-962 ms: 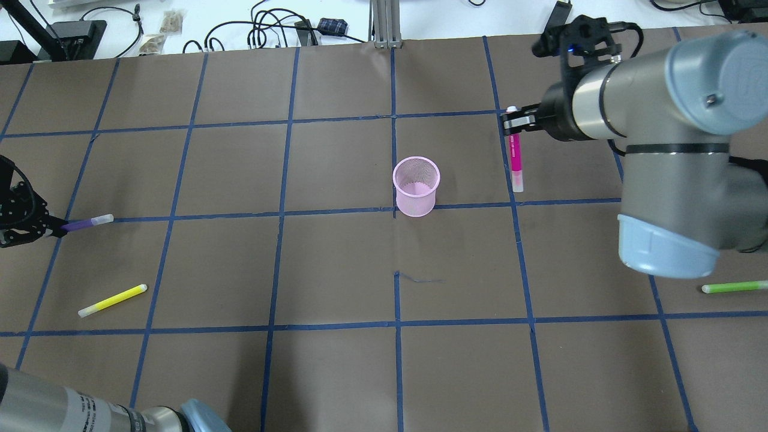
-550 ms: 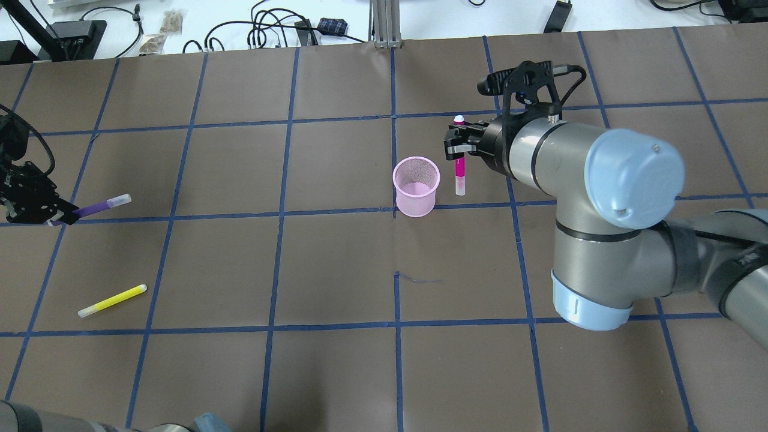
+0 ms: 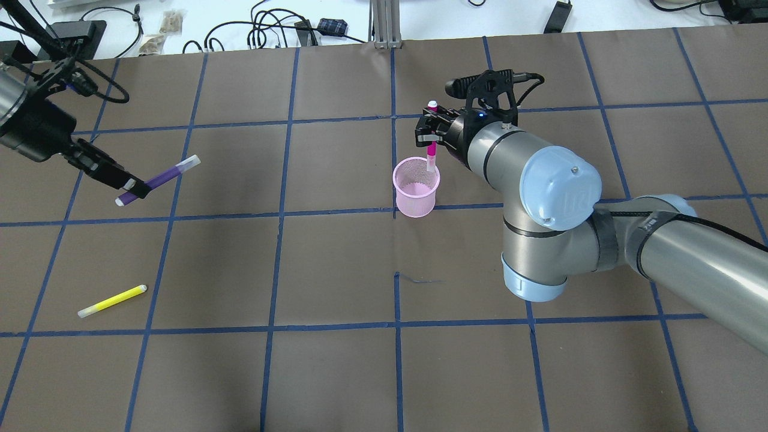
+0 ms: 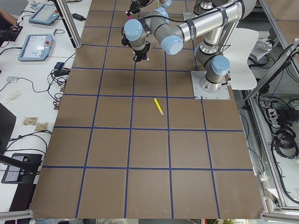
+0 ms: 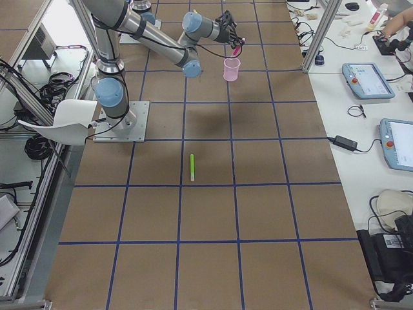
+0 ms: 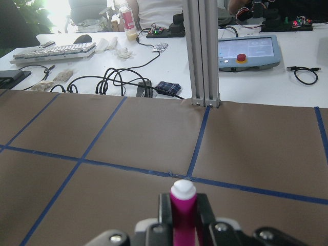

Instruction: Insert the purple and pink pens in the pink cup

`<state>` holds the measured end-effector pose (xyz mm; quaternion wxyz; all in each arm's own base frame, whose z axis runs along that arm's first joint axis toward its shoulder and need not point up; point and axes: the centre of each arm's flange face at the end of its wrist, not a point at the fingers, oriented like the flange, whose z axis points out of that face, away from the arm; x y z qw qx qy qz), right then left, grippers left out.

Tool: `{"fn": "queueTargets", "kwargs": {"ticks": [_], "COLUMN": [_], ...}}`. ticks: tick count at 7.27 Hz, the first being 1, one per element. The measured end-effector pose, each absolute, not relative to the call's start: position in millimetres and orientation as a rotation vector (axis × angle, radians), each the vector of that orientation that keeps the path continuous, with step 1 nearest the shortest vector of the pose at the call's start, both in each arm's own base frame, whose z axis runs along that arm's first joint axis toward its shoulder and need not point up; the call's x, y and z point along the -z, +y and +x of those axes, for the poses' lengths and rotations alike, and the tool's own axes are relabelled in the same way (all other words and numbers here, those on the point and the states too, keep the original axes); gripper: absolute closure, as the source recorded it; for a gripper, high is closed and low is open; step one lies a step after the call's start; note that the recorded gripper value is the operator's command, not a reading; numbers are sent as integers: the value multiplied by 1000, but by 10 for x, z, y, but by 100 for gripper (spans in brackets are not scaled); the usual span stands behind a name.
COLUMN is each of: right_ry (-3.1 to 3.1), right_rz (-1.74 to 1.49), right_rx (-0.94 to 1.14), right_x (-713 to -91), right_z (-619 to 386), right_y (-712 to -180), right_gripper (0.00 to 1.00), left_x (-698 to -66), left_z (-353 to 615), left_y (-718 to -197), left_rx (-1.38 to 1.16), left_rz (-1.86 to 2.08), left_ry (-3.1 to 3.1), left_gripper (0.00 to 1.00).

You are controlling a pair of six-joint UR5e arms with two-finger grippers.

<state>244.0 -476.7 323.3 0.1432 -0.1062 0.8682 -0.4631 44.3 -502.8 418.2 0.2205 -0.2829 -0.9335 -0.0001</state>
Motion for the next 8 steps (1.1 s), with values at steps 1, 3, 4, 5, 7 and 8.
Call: {"fn": "queueTargets", "kwargs": {"ticks": [1, 3, 4, 5, 7, 8], "right_ry": [2504, 2500, 2500, 2499, 2515, 2541], "right_rz": [-297, -255, -230, -196, -159, -140], "right_rx": [1327, 1296, 1272, 1252, 1217, 1184], "right_x": [-3084, -2833, -2766, -2738, -2742, -2781], "right_z": [2474, 2509, 2516, 2520, 2509, 2473], "right_y": [-4828, -4917, -4923, -4927, -4992, -5102], "right_gripper": [100, 76, 14, 0, 0, 0], "left_x": [-4302, -4493, -4539, -4547, -4474, -4426], "left_z": [108, -516, -826, -1149, -1757, -1988], "left_y": [-5053, -5153, -5198, -5214, -5250, -5269], "left_rx": [15, 29, 28, 42, 56, 79], "left_rz": [-662, -396, -245, -100, 158, 339], "left_ry": [-2626, -2693, -2694, -2688, -2680, -2663], "left_gripper": [100, 100, 100, 100, 100, 100]}}
